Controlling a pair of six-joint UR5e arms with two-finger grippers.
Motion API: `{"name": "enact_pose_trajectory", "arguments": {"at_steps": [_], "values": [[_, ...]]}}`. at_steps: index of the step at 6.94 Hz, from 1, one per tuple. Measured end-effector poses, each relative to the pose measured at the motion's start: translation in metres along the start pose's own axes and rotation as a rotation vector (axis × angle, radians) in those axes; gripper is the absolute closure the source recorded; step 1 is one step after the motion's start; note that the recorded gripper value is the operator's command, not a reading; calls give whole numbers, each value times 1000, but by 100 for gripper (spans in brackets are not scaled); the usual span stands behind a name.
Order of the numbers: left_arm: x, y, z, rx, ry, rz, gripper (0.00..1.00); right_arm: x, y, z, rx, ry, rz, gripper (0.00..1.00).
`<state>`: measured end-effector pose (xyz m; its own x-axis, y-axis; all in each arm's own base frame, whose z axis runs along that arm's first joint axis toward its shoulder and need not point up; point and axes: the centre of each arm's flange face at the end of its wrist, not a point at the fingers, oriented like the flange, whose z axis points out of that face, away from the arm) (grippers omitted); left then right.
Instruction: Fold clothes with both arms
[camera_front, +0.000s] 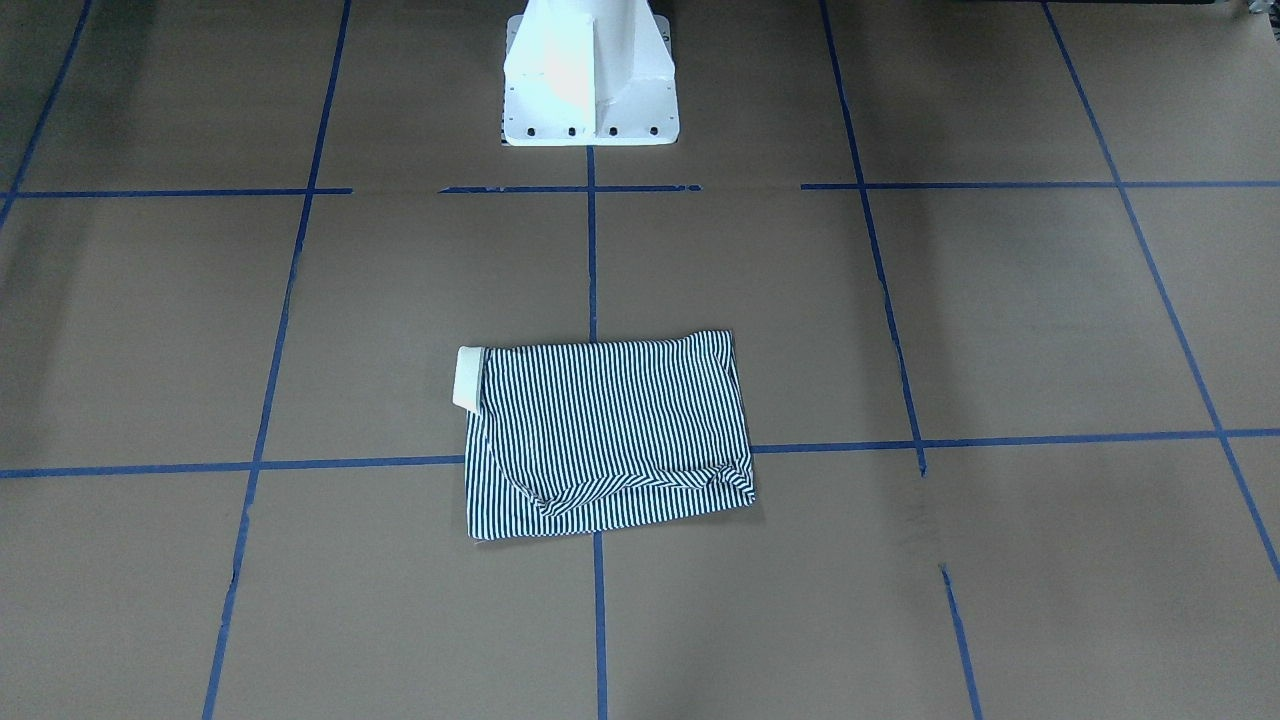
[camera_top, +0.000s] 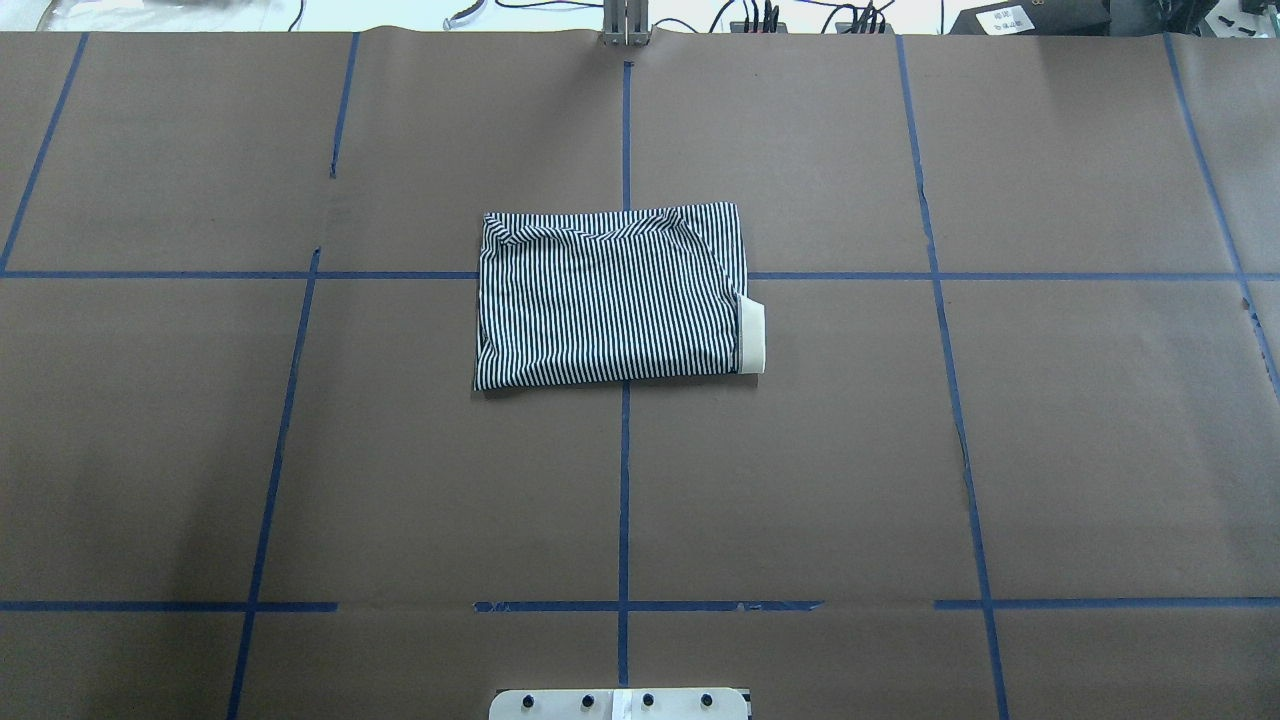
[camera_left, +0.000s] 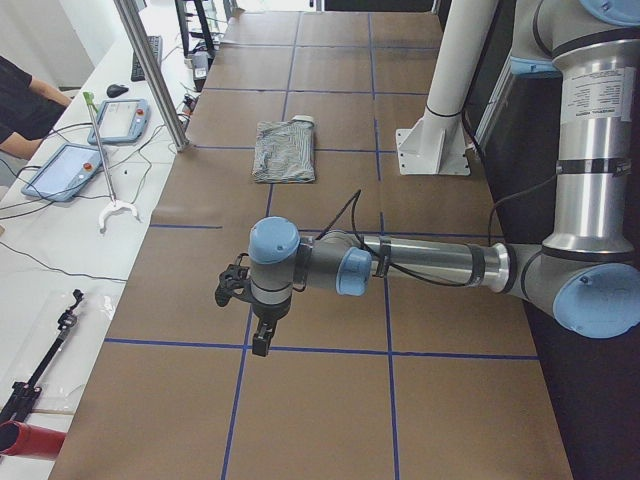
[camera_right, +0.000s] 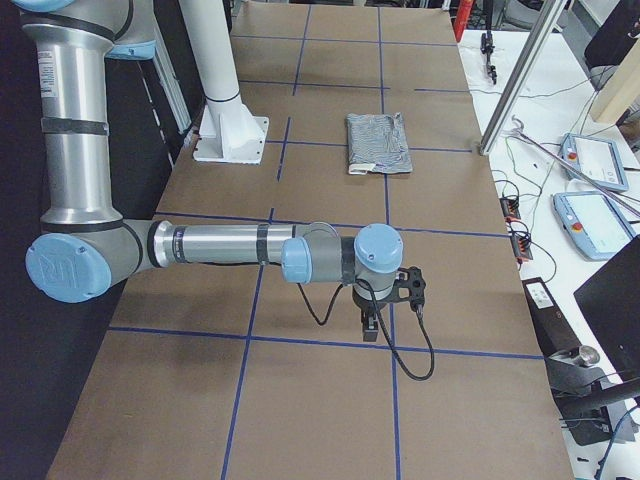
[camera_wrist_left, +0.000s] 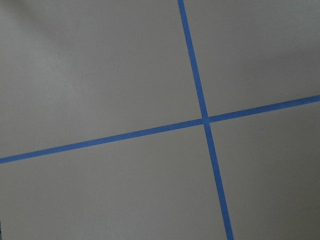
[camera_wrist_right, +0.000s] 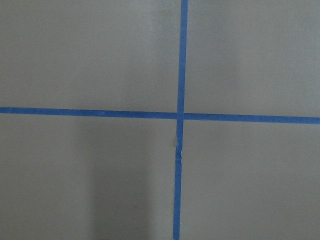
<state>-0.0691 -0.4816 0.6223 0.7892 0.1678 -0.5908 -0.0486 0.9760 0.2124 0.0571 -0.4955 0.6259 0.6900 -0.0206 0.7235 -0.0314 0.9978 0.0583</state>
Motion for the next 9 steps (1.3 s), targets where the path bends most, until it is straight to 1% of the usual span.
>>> {"name": "enact_pose_trajectory", "arguments": {"at_steps": [1,4,7,9], "values": [[-1,1,1,-3,0,-15,0,-4,-1,2,10,-3,5,0],[-1,0,2,-4,3,-125,0,-6,-2,3,14,-5,10,0],[1,1,4,-9,36,-155,0,-5,-1,3,14,-7,11,0],[1,-1,3,-7,39,-155,0,-6,-1,3,13,-9,11,0]]}}
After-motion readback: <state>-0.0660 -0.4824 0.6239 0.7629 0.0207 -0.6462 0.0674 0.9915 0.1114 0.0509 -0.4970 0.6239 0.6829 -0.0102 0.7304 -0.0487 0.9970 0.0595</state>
